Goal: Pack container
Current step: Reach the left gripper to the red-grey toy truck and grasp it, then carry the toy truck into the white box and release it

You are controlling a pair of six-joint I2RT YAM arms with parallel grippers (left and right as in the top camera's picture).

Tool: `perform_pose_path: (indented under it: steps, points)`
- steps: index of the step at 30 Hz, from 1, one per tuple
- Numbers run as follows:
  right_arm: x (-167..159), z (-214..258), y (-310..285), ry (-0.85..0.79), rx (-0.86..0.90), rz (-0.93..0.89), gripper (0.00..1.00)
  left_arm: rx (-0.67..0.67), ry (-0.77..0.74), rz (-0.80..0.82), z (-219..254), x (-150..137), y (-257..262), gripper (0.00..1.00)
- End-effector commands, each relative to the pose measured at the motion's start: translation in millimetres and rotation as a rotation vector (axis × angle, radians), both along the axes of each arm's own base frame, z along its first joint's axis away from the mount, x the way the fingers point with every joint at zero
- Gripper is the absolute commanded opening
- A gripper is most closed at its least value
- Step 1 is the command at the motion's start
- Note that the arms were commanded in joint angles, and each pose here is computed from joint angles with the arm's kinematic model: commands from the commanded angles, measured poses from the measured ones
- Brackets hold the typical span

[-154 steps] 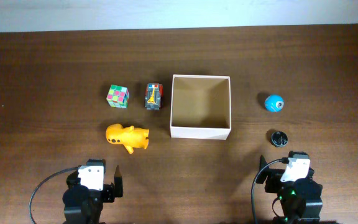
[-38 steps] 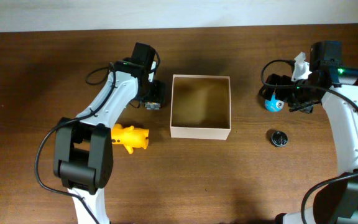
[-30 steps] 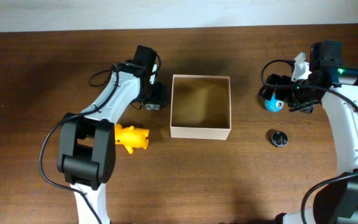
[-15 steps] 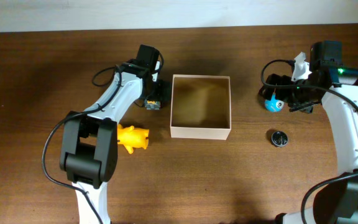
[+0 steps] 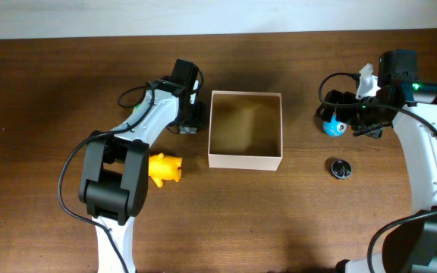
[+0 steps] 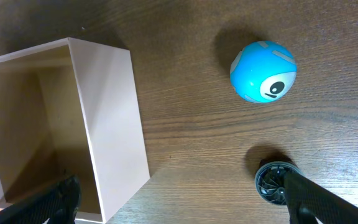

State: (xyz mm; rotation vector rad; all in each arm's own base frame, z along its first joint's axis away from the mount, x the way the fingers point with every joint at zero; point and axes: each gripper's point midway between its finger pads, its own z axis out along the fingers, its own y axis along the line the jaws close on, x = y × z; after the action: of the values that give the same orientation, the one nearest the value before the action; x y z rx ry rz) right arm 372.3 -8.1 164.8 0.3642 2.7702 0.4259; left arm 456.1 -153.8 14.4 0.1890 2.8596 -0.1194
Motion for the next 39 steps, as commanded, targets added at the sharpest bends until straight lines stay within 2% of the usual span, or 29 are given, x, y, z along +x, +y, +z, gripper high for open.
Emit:
perform_pose_path:
  steps: [1, 3, 7, 12, 15, 21, 27, 33, 39]
  points:
    - [4, 7, -4, -0.019, -0.012, -0.008, 0.99, -0.013, -0.018, -0.014, 5, 6, -5, 0.58]
    - [4, 7, -4, -0.019, -0.012, -0.008, 0.99, -0.012, -0.035, -0.035, 12, 11, -6, 0.54]
    - [4, 6, -4, -0.018, -0.012, -0.008, 0.99, -0.018, -0.067, -0.037, 37, 20, -8, 0.53]
    - [3, 6, -4, -0.012, -0.011, -0.008, 0.99, 0.005, -0.126, -0.022, 88, 32, -5, 0.44]
    - [3, 6, -4, -0.012, -0.011, -0.008, 0.99, 0.003, -0.174, -0.017, 123, 37, -4, 0.43]
    - [3, 6, -4, -0.012, -0.011, -0.008, 0.99, -0.111, -0.197, -0.069, 173, 24, -42, 0.42]
    - [3, 6, -4, -0.012, -0.011, -0.009, 0.99, -0.207, -0.123, -0.124, 170, -11, -106, 0.42]
    - [3, 6, -4, -0.012, -0.011, -0.009, 0.98, -0.214, -0.079, -0.21, 154, -44, -162, 0.4]
    - [4, 7, -4, -0.019, -0.012, -0.009, 0.99, -0.139, -0.078, -0.235, 123, -52, -187, 0.4]
